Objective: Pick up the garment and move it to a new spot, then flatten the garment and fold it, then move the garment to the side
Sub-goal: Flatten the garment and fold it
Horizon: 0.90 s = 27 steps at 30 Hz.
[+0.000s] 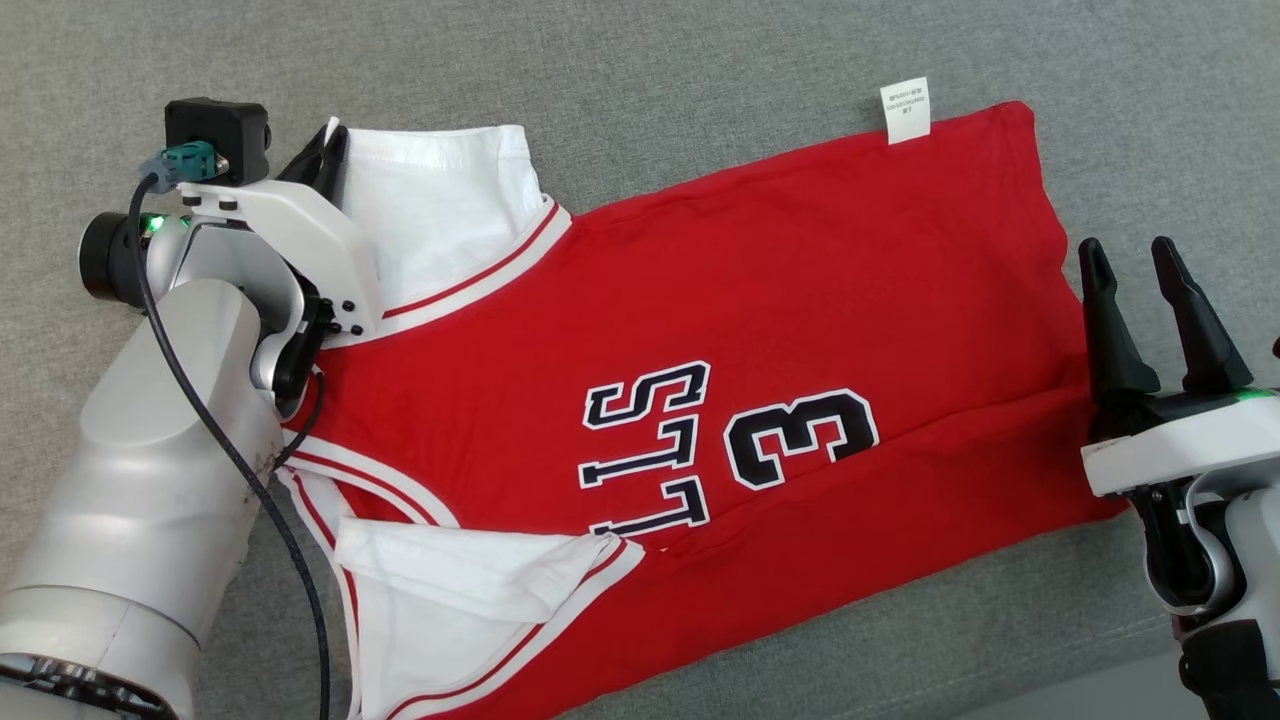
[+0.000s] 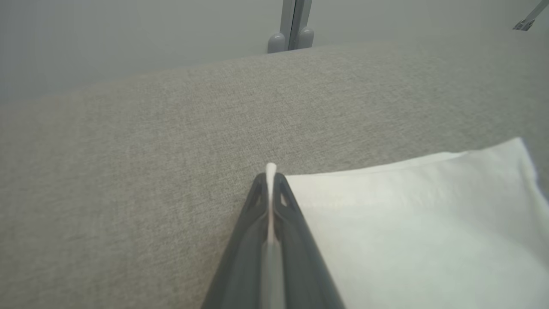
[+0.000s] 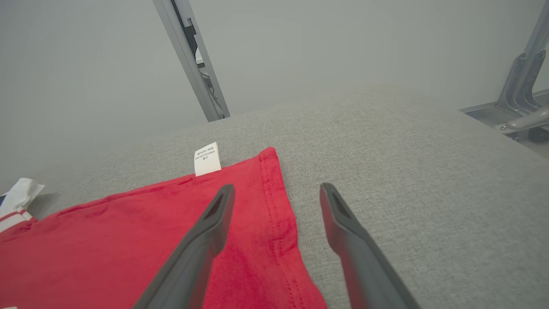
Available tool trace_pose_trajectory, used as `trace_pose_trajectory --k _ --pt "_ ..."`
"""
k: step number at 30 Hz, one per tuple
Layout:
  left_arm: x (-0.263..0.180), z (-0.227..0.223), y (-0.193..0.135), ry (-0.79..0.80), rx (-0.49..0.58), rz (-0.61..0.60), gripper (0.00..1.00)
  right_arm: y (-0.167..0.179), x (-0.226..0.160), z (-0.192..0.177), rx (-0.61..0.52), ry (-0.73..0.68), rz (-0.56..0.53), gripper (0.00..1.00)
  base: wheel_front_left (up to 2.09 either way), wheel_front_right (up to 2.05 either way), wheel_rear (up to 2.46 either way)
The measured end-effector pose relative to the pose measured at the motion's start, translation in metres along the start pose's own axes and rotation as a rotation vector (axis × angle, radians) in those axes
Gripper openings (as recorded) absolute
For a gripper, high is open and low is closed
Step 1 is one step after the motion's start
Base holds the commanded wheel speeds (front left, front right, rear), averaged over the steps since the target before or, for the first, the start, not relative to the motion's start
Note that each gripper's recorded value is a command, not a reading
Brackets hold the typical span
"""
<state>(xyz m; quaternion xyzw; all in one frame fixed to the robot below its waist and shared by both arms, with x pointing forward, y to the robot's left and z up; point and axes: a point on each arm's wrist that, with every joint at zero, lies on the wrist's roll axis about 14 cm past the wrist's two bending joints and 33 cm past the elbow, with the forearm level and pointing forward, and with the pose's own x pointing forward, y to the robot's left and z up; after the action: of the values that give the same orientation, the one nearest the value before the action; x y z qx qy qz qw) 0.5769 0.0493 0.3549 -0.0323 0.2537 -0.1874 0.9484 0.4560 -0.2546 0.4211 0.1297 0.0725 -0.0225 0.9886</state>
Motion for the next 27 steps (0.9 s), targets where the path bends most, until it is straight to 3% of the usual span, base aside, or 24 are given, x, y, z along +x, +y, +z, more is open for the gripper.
trace_pose_trajectory --k 13,19,27 --pt "-0.018 0.035 0.000 -0.164 -0.050 -0.023 0.00 0.009 0.021 0.006 -0.039 0.008 0.050 1.00 0.00 0.00 0.00" --pt "-0.033 0.053 -0.005 -0.266 -0.082 -0.043 0.00 0.012 0.053 0.009 -0.018 0.082 0.068 1.00 0.00 0.00 0.00" --pt "-0.052 0.055 -0.006 -0.320 -0.105 -0.046 0.00 0.000 0.088 -0.004 -0.109 0.242 0.072 1.00 0.00 0.00 0.00"
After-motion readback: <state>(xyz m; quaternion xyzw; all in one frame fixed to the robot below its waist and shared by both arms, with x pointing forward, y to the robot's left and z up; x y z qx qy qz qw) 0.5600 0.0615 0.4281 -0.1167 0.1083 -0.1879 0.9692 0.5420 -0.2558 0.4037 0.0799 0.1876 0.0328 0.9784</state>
